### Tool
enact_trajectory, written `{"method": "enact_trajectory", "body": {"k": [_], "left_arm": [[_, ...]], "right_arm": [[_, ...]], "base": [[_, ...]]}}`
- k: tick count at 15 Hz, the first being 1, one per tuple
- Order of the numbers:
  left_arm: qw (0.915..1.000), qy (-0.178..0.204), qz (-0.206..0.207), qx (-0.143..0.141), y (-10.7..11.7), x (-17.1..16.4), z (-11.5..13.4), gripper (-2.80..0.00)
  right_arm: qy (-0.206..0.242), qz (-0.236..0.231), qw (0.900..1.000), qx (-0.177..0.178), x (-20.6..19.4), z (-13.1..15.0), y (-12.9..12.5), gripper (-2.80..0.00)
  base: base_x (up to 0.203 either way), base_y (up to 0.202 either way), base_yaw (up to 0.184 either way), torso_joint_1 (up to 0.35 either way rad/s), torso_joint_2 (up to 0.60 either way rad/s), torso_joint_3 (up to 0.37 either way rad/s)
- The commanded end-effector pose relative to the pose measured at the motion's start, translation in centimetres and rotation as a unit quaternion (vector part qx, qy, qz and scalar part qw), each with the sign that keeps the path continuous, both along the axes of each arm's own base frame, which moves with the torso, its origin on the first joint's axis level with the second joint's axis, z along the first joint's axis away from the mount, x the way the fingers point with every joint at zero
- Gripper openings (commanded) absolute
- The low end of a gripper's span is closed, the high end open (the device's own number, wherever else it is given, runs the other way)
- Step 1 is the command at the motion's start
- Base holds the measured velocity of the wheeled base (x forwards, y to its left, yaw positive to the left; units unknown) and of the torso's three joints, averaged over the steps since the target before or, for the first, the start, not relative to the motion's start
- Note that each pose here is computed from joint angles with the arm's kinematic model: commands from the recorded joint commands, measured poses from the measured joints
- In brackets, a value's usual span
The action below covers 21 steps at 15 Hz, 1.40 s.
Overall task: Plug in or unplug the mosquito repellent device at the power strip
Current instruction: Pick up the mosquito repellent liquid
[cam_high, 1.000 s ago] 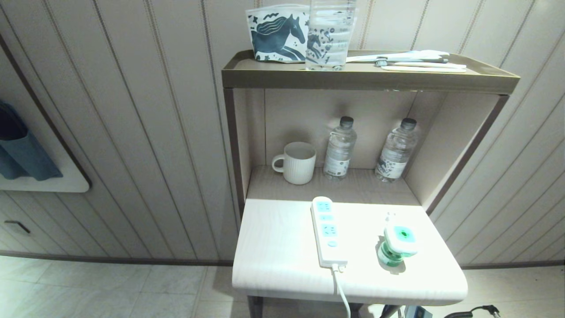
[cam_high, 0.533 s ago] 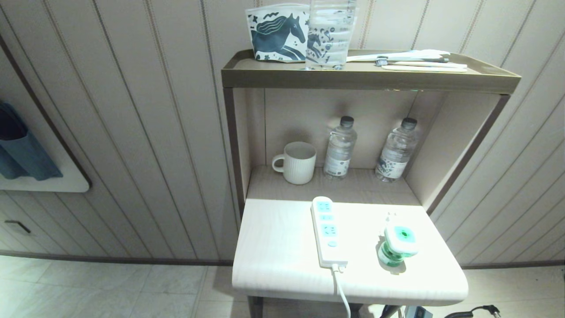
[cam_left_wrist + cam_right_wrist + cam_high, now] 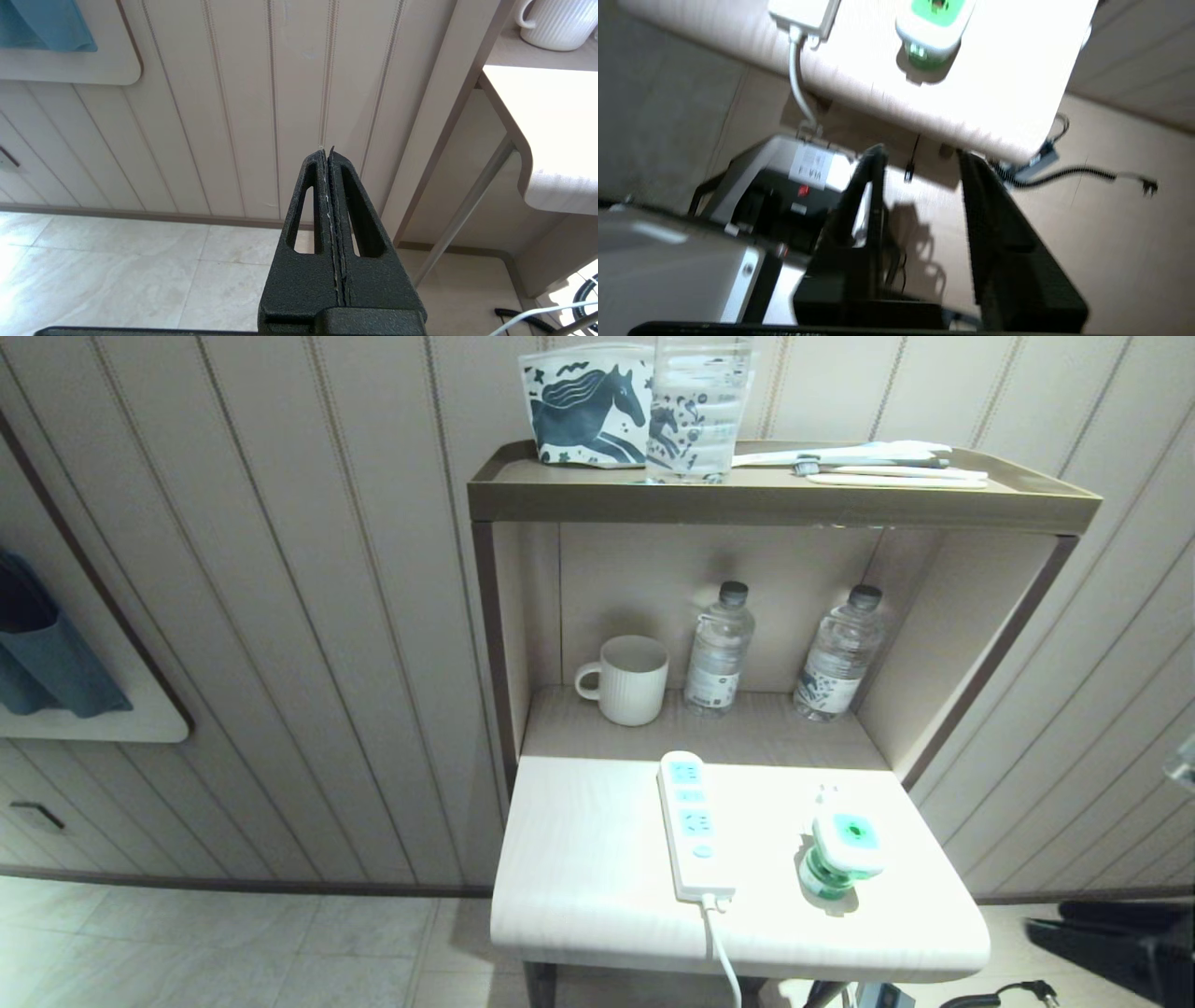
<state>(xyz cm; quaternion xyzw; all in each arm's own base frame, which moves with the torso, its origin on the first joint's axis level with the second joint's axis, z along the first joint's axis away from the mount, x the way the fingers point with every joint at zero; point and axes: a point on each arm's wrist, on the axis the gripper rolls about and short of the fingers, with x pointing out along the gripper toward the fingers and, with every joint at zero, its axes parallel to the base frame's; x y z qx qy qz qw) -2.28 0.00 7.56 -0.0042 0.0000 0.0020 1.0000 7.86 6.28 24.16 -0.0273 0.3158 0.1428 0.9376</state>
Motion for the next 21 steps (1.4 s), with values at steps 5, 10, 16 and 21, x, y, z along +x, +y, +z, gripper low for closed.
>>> {"method": "enact_trajectory", "body": {"k": [5,10,16,21], "left_arm": [[1.0,0.001,0.0,0.0,0.0,0.0,0.0,-2.8],[1.0,0.001,0.0,0.0,0.0,0.0,0.0,-2.8],[1.0,0.001,0.001,0.0,0.0,0.0,0.0,-2.8],[1.0,0.001,0.001,0.0,0.0,0.0,0.0,-2.8]], "right_arm": [[-0.137,-0.057,0.989,-0.007,2.2,-5.8,2.4,0.0],[-0.224,-0.125,0.966,0.019,4.2,-9.0,5.3,0.0],[-0.242,-0.186,0.952,0.02,6.3,-13.0,8.0,0.0],[-0.258,-0.231,0.938,0.03,6.3,-15.8,7.5,0.0]], "base": [[0.0,0.0,0.0,0.0,0.0,0.0],[0.0,0.0,0.0,0.0,0.0,0.0],[0.0,0.0,0.0,0.0,0.0,0.0],[0.0,0.0,0.0,0.0,0.0,0.0]]}}
